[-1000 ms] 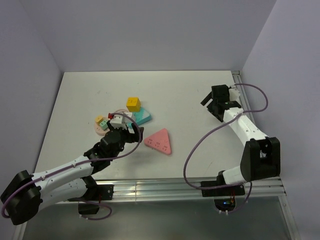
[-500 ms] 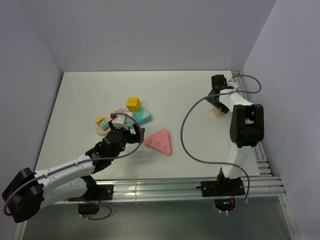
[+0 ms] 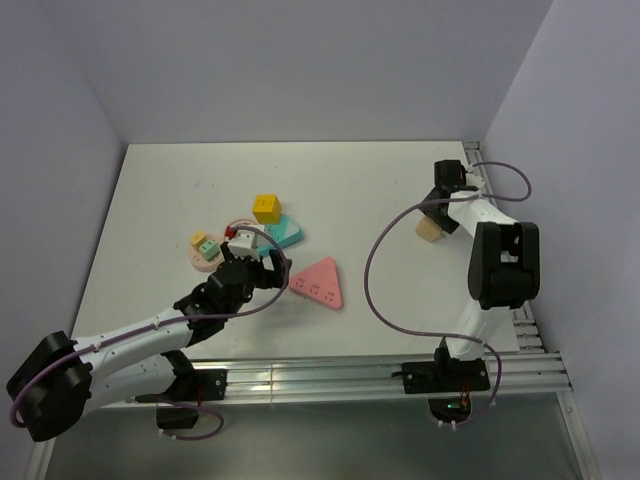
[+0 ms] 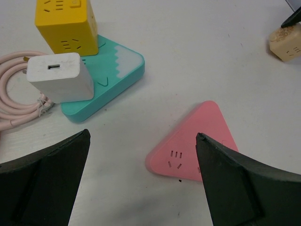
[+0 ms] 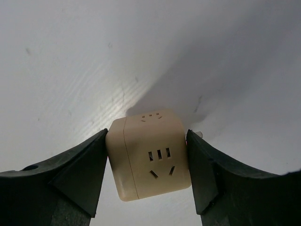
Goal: Insert the plug
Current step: Pick up the plug from the center of the board.
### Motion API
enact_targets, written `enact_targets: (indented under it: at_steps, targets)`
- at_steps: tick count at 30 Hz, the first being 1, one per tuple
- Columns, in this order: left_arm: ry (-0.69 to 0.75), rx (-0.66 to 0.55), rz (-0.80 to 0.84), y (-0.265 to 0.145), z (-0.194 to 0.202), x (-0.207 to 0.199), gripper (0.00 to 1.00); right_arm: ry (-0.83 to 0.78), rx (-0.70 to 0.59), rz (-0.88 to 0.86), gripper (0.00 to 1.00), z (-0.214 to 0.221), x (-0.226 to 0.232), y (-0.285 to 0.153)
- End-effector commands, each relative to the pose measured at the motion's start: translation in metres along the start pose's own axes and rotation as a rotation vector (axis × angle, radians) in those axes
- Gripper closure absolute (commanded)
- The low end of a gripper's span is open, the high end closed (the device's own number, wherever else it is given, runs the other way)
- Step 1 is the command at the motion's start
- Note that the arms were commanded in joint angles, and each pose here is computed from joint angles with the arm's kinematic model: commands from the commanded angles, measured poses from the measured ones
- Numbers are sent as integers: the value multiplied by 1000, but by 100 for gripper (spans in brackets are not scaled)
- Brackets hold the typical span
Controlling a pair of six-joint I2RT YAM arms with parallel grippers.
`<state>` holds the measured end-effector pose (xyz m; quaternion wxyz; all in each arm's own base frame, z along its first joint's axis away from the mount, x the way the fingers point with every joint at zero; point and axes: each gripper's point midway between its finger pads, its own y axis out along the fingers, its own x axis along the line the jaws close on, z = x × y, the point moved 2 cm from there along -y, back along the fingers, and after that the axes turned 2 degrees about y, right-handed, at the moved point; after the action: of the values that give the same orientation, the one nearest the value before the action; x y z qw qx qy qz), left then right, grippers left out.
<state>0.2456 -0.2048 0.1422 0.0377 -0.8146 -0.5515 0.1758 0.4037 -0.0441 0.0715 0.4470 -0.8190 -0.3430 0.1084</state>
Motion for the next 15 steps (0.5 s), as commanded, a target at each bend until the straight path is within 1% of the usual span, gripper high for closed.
enact_targets:
  at_steps: [1, 3, 5, 6, 8, 9, 10, 11, 12, 13, 15]
  targets:
    - [3, -36, 100, -3, -12, -16, 1, -22, -14, -210, 52, -3, 22, -33]
    - [4, -56, 153, -5, -17, -24, 0, -47, -14, -296, 52, 2, 29, -53]
    - [-3, -61, 188, -6, -16, -29, 0, -80, -6, -353, 52, 18, 30, -65]
    - [-9, -62, 192, -6, -17, -29, 1, -90, -9, -435, 52, 21, 38, -84]
    - [-48, -59, 170, -4, -17, -28, 0, -106, 6, -529, 53, 37, 41, -97]
    - [-64, -62, 151, -3, -19, -27, 1, -111, -13, -606, 58, 37, 44, -114]
    - [-75, -65, 127, -2, -20, -24, 0, -129, 20, -684, 61, 51, 46, -122]
    - [-90, -65, 123, -3, -22, -24, 1, -126, 3, -740, 61, 50, 47, -136]
    - [-99, -70, 122, -3, -23, -23, 0, -144, 25, -815, 61, 58, 51, -148]
    - [-110, -71, 129, -4, -23, -24, 0, -143, 21, -837, 61, 64, 48, -149]
    - [-137, -80, 173, -9, -28, -31, 0, -156, 14, -903, 60, 71, 49, -167]
